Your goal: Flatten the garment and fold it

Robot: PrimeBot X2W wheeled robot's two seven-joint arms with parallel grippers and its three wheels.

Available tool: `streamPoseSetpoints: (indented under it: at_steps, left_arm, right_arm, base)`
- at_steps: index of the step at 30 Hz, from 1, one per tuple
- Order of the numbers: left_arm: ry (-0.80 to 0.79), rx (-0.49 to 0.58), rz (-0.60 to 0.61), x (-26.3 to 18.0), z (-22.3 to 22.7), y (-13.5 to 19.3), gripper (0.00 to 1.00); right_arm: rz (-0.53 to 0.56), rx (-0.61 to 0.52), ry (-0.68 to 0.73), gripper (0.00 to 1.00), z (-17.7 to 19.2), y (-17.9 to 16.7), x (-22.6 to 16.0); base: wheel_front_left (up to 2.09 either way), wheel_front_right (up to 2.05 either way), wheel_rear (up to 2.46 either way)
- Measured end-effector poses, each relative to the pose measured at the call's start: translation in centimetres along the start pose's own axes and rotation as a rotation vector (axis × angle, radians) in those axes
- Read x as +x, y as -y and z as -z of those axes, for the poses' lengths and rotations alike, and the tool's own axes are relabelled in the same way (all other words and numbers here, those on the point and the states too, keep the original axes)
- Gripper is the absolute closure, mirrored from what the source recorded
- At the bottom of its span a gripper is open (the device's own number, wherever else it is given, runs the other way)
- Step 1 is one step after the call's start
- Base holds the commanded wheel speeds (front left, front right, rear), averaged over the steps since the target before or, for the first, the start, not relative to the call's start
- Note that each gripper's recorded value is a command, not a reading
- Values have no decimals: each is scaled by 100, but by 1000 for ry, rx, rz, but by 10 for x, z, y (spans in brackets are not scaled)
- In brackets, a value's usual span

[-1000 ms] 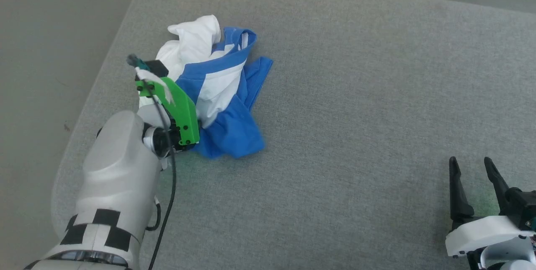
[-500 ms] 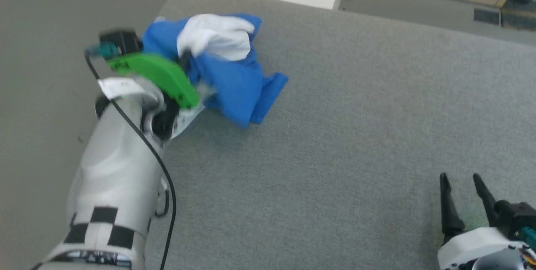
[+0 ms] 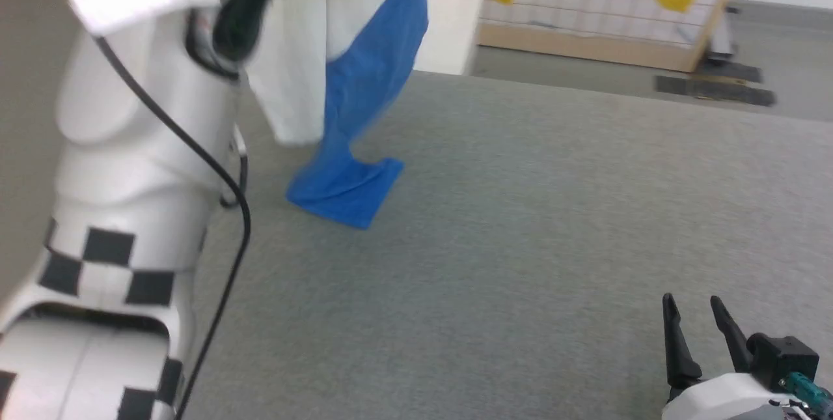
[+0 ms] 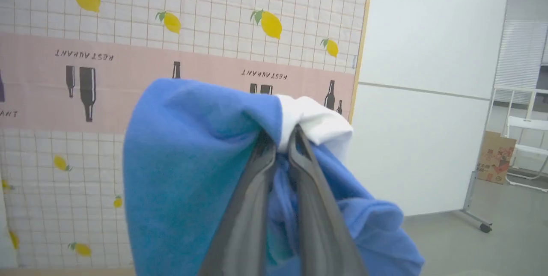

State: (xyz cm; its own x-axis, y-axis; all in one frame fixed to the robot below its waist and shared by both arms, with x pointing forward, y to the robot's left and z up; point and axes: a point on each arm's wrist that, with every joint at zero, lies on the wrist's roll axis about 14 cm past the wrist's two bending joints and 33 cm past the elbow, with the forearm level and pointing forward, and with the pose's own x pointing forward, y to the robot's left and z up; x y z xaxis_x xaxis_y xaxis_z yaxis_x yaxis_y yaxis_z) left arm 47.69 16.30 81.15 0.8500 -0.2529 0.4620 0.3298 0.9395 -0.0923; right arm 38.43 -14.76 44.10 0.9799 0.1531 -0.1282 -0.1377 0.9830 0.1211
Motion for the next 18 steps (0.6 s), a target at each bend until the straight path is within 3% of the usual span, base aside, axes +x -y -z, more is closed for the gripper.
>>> streamPoseSetpoints:
  at_steps: [4,11,16,18]
  left_arm:
    - [134,-38,134,27,-51,49,100]
    - [185,-95,330,52,-72,127,100]
    - [125,-174,418,62,-53,166,100]
    - [49,-221,447,61,-21,181,100]
  right_arm:
    - [71,12,12,0,-1,21,-18]
    - [211,29,31,0,-2,62,-52]
    - [294,36,45,0,-3,84,-74]
    - [319,39,47,0,-2,90,-81]
  base:
    - [0,0,0]
    - [0,0,0]
    - [0,0,0]
    - [0,0,0]
